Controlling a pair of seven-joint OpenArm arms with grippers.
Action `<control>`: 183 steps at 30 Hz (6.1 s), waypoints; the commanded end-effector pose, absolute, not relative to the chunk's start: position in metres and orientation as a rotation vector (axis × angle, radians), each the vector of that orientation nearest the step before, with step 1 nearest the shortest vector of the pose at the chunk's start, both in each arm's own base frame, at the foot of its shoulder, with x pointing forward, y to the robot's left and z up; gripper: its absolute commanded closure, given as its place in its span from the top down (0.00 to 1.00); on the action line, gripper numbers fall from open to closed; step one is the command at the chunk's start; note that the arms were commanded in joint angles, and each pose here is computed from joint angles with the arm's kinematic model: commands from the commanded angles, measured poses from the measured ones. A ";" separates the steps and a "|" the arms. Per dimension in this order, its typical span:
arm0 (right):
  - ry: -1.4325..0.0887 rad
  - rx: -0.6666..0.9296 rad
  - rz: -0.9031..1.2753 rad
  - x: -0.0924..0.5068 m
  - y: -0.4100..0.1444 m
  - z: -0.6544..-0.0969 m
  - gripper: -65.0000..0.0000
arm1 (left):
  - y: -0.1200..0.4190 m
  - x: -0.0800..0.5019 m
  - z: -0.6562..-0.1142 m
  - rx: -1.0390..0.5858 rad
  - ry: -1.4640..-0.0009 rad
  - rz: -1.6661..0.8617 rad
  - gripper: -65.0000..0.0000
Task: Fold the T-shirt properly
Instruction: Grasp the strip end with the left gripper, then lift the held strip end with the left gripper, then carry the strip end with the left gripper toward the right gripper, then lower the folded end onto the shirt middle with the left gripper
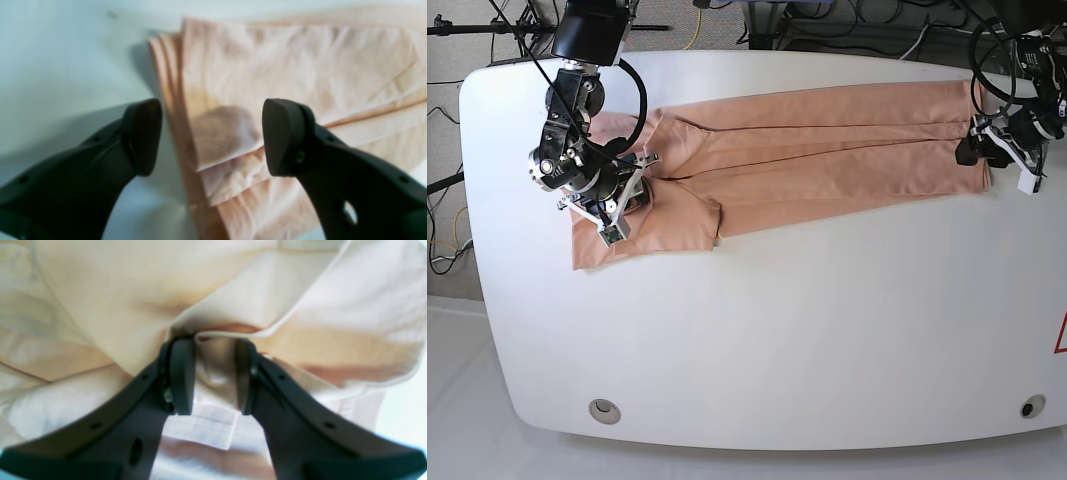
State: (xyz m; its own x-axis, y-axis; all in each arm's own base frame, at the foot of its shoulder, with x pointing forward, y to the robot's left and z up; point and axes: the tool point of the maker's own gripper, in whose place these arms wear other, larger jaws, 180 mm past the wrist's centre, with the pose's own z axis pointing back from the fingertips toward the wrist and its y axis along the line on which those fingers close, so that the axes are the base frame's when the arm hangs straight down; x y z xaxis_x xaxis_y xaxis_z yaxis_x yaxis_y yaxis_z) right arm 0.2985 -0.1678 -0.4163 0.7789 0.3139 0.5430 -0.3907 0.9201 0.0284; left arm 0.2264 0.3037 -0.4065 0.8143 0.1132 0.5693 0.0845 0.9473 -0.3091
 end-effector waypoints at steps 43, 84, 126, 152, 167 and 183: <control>-0.566 0.119 0.395 0.303 -0.171 -0.411 0.31 | 0.302 0.233 -0.409 -0.316 -0.639 -0.014 0.12; -0.574 0.122 0.396 0.304 -0.169 -0.410 0.31 | 0.197 0.260 -0.307 -0.283 -0.839 -0.337 0.00; -0.567 0.123 0.401 0.304 -0.167 -0.411 0.31 | 0.045 0.262 -0.314 -0.596 -0.823 -0.436 0.00; -0.573 0.128 0.407 0.305 -0.164 -0.410 0.31 | -0.001 0.266 -0.312 -0.668 -0.809 -0.488 0.00; -0.564 0.129 0.408 0.303 -0.165 -0.412 0.31 | -0.021 0.266 -0.312 -0.720 -0.798 -0.521 0.00; -0.560 0.125 0.410 0.302 -0.165 -0.412 0.31 | -0.025 0.269 -0.325 -0.741 -0.769 -0.504 0.14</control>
